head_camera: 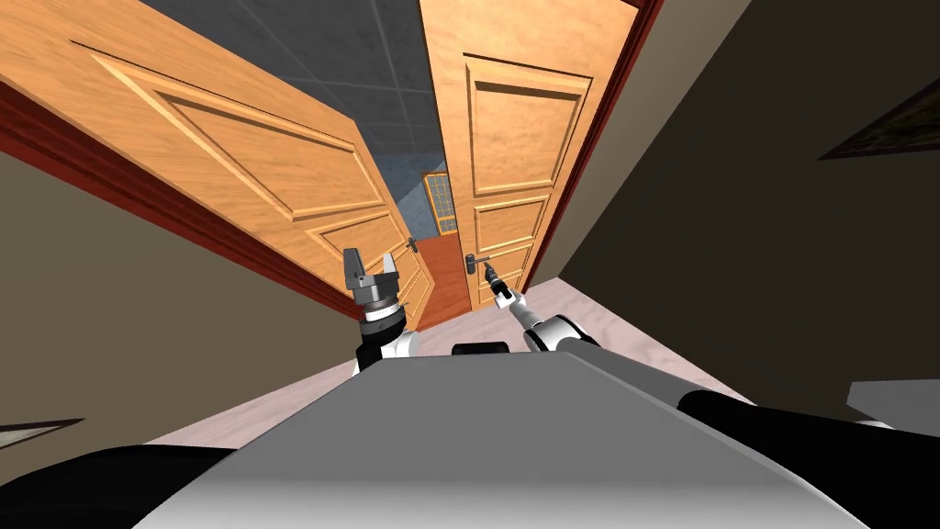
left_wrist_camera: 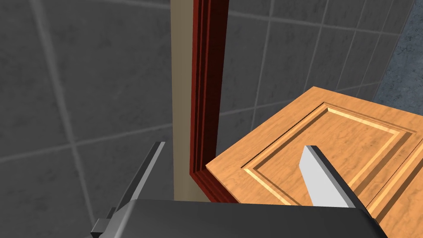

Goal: Push the door open

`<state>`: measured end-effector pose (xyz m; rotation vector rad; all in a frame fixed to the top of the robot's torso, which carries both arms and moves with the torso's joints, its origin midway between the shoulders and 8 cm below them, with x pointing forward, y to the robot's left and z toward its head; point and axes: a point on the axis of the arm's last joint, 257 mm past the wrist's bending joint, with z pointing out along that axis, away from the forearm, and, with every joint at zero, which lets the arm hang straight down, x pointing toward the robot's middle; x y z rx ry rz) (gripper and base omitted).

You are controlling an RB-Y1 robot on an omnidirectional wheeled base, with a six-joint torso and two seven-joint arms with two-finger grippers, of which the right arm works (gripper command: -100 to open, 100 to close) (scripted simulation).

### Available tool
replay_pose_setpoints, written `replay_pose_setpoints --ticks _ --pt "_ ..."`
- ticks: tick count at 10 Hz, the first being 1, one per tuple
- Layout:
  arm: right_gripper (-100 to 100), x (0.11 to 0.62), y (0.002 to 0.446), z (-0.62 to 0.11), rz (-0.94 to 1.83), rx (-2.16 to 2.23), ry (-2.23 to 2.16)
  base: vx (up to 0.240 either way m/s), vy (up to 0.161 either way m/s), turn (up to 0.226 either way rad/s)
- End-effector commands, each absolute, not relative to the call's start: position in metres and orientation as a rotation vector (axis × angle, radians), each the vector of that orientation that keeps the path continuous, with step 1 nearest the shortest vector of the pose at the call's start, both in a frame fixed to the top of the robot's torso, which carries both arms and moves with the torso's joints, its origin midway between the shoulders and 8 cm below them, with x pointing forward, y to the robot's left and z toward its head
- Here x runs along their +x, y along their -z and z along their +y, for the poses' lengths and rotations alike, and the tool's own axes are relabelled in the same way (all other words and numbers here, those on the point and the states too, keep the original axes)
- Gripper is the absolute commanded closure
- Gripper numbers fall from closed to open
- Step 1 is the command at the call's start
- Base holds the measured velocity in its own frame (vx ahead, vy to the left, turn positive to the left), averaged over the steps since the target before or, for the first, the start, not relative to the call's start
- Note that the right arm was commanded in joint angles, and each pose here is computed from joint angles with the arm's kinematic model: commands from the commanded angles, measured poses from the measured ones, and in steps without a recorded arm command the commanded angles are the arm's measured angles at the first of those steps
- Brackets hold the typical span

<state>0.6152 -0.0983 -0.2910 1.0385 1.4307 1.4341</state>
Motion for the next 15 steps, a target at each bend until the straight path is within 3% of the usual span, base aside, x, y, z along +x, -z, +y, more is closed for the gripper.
replay_pose_setpoints --ticks 1,7,8,15 --pt "-100 0.616 0.291 -0.102 1.429 1.040 -1.429 0.165 0.032 0.018" --pt "-100 0.617 0.292 -0.104 1.422 1.050 -1.425 0.184 0.051 0.022" --pt "100 0.617 0.292 -0.104 1.422 1.050 -1.425 -0.015 -0.004 -0.005" --pt "100 0.622 0.287 -0.117 1.400 1.055 -1.411 0.030 0.018 -0.008"
